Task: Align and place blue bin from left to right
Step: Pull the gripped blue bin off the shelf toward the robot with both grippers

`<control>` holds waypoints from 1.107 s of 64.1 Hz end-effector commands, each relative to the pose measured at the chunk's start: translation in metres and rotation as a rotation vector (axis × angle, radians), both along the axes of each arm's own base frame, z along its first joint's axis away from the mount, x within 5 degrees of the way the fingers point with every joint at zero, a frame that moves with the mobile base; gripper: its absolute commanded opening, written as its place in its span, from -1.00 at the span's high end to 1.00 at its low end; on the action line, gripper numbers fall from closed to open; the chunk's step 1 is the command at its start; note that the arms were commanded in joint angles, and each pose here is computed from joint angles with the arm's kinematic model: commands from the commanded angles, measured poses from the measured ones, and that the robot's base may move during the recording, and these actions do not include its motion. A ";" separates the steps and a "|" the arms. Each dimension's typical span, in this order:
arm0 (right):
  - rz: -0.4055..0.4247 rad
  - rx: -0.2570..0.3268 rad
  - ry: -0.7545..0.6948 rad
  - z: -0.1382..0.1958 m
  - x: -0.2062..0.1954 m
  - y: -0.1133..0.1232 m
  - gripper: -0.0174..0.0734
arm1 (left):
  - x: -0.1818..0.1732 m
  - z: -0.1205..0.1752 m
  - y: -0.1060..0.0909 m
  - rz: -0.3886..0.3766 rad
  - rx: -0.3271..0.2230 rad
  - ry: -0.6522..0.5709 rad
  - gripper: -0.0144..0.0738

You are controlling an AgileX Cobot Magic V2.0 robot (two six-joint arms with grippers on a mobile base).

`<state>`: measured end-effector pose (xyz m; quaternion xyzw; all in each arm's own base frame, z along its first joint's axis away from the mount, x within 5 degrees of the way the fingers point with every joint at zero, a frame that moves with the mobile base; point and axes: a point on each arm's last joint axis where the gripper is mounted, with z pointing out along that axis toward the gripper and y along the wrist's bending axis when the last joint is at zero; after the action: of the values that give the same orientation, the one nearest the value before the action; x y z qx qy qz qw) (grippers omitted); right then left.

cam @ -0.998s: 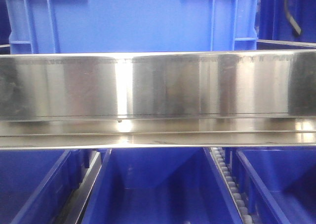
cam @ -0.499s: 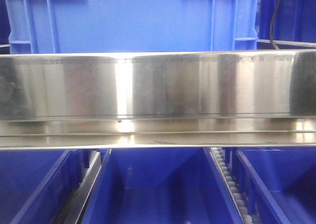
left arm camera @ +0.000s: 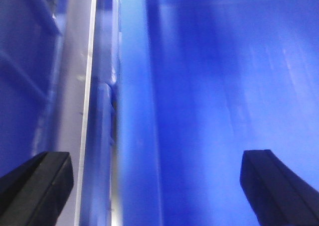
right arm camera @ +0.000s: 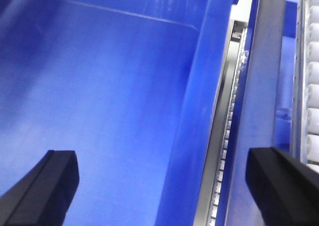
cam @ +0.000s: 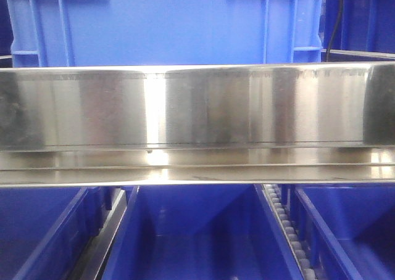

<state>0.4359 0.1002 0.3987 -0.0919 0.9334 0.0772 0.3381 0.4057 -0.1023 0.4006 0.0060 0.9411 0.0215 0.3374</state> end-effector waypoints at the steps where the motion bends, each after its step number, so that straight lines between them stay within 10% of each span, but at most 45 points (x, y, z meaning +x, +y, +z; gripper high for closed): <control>1: 0.002 0.004 -0.027 0.006 -0.001 0.001 -0.62 | 0.000 0.005 0.001 -0.002 -0.009 -0.023 -0.64; 44: -0.020 0.016 0.011 -0.009 0.008 0.002 -0.59 | 0.000 0.004 0.001 -0.002 -0.009 -0.023 -0.64; 55: -0.020 0.016 0.011 -0.009 0.008 0.002 -0.11 | 0.000 0.004 0.001 -0.002 -0.009 -0.023 -0.59; 67: -0.022 0.017 0.012 -0.009 0.008 0.002 0.85 | 0.000 0.004 0.001 -0.003 -0.011 -0.022 -0.16; 71: -0.028 0.022 0.014 -0.009 0.008 0.002 0.78 | 0.000 0.004 0.001 -0.003 -0.011 -0.022 0.09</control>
<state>0.4445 0.1027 0.3828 -0.0834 0.9406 0.0813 0.3188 0.4067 -0.1026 0.3994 0.0063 0.9413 0.0217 0.3369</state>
